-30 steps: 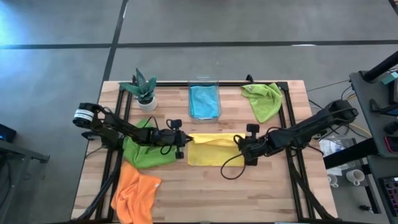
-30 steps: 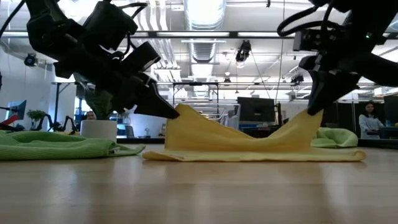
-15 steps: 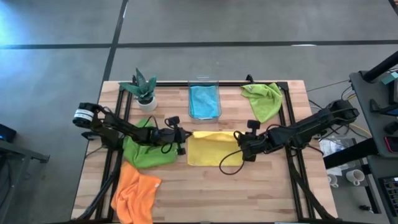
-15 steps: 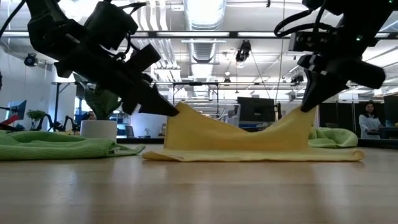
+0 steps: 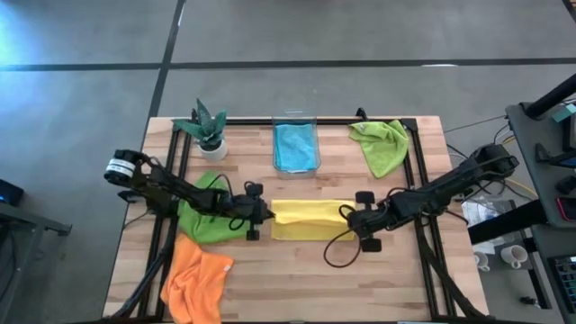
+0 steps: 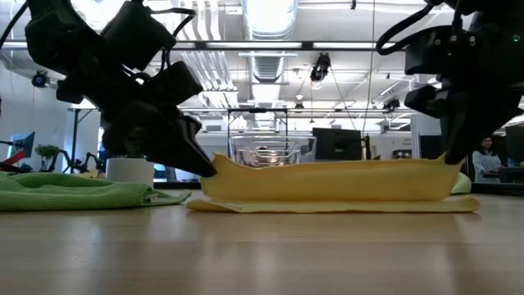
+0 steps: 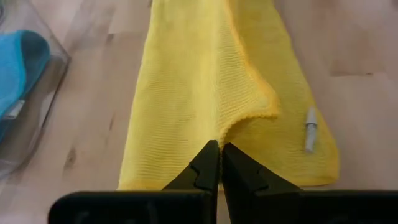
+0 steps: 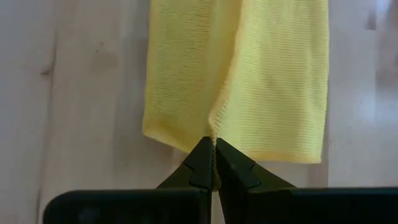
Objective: Fold microfiber towels
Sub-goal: Fold the yellow microfiber cloth
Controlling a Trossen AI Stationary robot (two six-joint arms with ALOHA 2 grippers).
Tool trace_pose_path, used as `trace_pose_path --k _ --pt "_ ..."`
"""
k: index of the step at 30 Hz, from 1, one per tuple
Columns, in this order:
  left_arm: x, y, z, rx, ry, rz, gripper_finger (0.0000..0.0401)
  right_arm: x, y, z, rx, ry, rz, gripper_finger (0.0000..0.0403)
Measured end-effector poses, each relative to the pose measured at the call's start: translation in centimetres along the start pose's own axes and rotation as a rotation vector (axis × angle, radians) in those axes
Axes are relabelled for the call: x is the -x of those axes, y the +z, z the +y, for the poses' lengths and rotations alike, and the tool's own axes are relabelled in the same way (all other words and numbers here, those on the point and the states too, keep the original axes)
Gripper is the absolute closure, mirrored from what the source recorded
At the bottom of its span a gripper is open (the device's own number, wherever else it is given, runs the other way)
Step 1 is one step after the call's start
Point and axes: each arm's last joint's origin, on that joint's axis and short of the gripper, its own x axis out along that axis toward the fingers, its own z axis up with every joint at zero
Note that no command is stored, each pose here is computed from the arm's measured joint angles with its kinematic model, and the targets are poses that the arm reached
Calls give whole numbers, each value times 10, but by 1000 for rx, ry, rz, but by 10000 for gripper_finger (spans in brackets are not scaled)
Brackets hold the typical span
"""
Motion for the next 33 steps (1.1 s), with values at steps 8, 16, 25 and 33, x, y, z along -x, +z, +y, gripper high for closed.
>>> trace_pose_path --k 8,16,25,33 --pt "-1 -3 -2 75 -44 17 401 -3 2 1 -24 7 -48 391" --pt "-1 -2 -3 101 -75 15 401 -4 1 2 -105 38 -38 316" --pt "4 13 -5 159 -145 -33 324 7 9 2 -79 43 -45 219" --pt "26 57 -2 63 -141 -215 257 22 31 -3 -67 -148 -186 204"
